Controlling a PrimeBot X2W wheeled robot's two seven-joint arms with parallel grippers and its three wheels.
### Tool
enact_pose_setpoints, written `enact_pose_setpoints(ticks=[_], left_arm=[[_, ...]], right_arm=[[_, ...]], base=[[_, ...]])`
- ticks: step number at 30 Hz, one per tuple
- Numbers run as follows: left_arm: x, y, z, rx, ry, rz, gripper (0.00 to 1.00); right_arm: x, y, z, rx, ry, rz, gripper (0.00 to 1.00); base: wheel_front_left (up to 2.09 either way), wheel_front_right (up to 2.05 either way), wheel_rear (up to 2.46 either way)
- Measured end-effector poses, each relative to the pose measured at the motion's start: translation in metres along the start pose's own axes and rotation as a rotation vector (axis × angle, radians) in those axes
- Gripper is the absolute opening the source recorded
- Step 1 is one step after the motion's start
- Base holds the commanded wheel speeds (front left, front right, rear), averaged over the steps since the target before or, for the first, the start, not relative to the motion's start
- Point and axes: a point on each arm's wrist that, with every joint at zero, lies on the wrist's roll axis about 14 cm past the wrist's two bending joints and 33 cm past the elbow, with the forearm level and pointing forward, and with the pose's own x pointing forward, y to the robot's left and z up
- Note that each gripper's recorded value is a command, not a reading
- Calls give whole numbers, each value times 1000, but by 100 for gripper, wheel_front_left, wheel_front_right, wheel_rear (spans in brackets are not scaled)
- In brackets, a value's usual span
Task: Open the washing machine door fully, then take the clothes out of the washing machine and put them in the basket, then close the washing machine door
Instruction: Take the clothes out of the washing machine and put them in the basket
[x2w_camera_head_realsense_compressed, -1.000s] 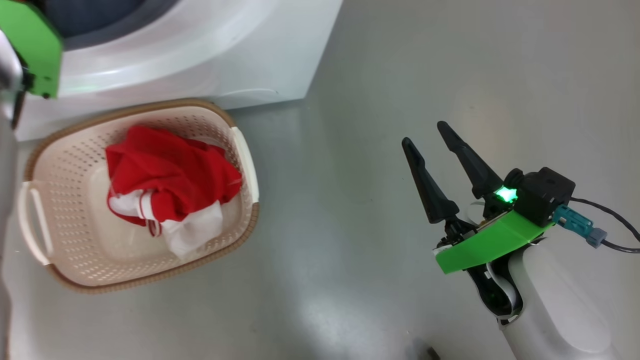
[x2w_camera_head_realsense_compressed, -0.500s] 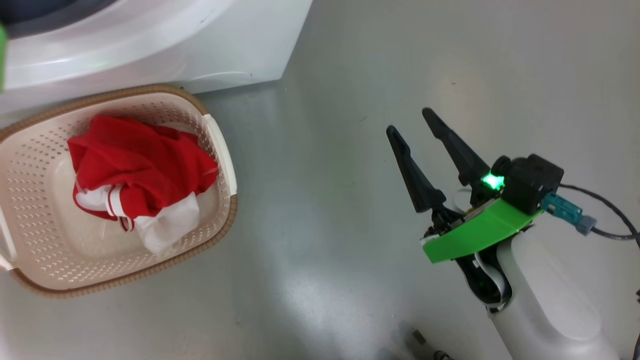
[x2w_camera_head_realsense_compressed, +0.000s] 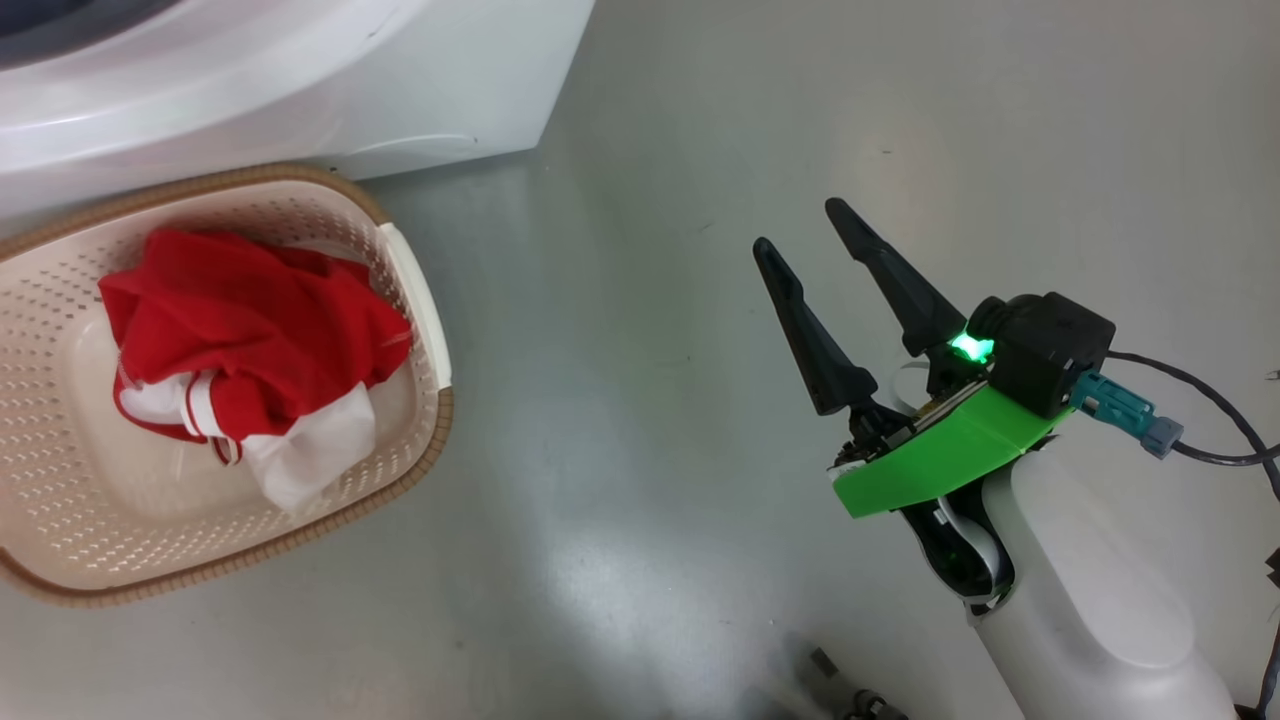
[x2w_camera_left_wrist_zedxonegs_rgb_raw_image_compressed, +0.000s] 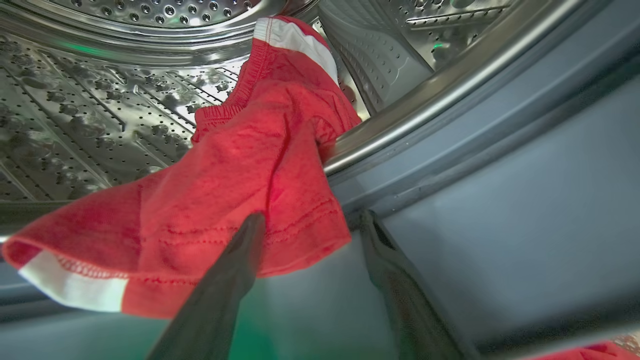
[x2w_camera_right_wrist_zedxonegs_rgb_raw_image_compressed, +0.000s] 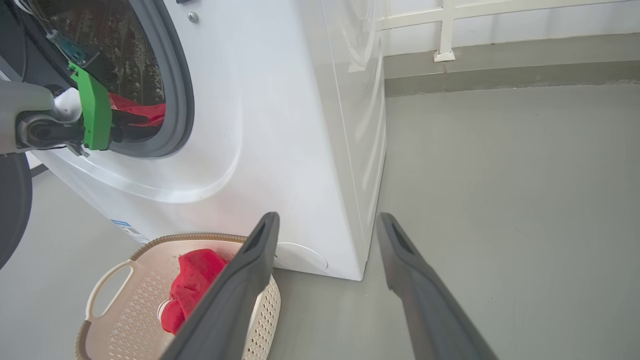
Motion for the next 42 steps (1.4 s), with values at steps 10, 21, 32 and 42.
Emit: enact_pose_setpoints(ticks=[10, 21, 32, 42], left_arm=[[5, 3, -1, -4, 0, 8, 11], [-5, 9, 20, -117, -132, 20, 0], [-46, 7, 71, -427, -375, 8, 0], [-102, 19, 112, -578, -586, 3, 0]], right_arm=[[-1, -3, 1, -8, 0, -6, 100], [4, -4, 6, -8, -20, -2, 100], [4, 4, 27, -23, -67, 32, 100], [-11, 3, 44, -35, -95, 29, 100]], base=[[0, 0, 0], [0, 0, 0], [0, 0, 0], [0, 0, 0]])
